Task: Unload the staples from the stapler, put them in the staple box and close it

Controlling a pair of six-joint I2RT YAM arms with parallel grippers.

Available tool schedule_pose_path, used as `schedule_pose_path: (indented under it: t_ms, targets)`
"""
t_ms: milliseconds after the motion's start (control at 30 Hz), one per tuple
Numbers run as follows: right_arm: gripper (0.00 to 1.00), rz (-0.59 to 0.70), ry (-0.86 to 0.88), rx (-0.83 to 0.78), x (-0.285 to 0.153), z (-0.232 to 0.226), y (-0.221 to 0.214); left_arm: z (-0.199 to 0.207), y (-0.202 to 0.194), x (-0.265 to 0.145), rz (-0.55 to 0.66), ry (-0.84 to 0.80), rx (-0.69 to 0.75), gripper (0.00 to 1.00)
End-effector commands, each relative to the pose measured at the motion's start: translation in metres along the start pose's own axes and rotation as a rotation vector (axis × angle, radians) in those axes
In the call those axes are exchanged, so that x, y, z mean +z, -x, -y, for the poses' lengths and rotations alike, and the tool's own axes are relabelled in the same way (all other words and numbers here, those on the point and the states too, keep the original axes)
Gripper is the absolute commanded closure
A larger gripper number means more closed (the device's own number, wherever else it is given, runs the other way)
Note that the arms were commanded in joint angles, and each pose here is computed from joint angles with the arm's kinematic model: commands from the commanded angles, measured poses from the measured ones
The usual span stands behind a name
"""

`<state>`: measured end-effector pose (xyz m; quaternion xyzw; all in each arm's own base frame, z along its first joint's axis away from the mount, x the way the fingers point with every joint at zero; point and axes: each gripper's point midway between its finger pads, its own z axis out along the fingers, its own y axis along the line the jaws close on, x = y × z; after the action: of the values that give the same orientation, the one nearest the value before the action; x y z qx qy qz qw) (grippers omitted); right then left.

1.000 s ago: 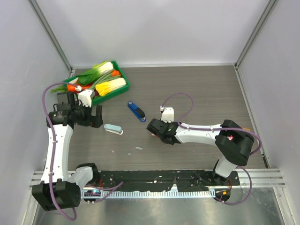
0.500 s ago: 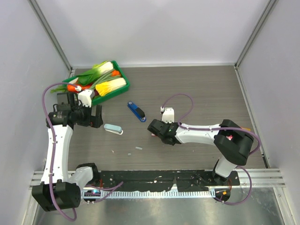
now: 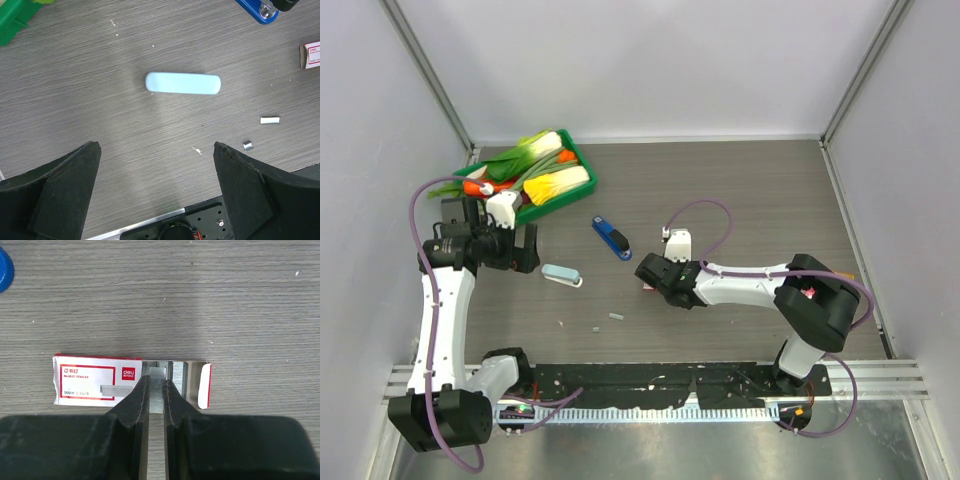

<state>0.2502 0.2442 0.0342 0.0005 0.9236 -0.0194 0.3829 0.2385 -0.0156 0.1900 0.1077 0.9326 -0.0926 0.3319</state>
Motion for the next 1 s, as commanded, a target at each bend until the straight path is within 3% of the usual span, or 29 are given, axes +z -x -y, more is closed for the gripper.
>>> schedule_pose_path:
  t_ms: [0, 767, 967]
  targets:
    - [0.99, 0.014, -0.003, 0.007, 0.0051, -0.0013, 0.0034, 0.0031, 0.0025, -0.0049, 0.03, -0.007, -0.002, 0.0]
    - [0.99, 0.0, 0.016, -0.008, 0.0095, -0.006, 0.0015, 0.0053, 0.0007, -0.0052, 0.032, -0.015, -0.001, 0.0]
    - [0.91, -0.001, 0.036, -0.016, 0.0079, -0.0084, 0.0019, 0.006, 0.0017, -0.0065, 0.035, -0.018, 0.002, 0.0]
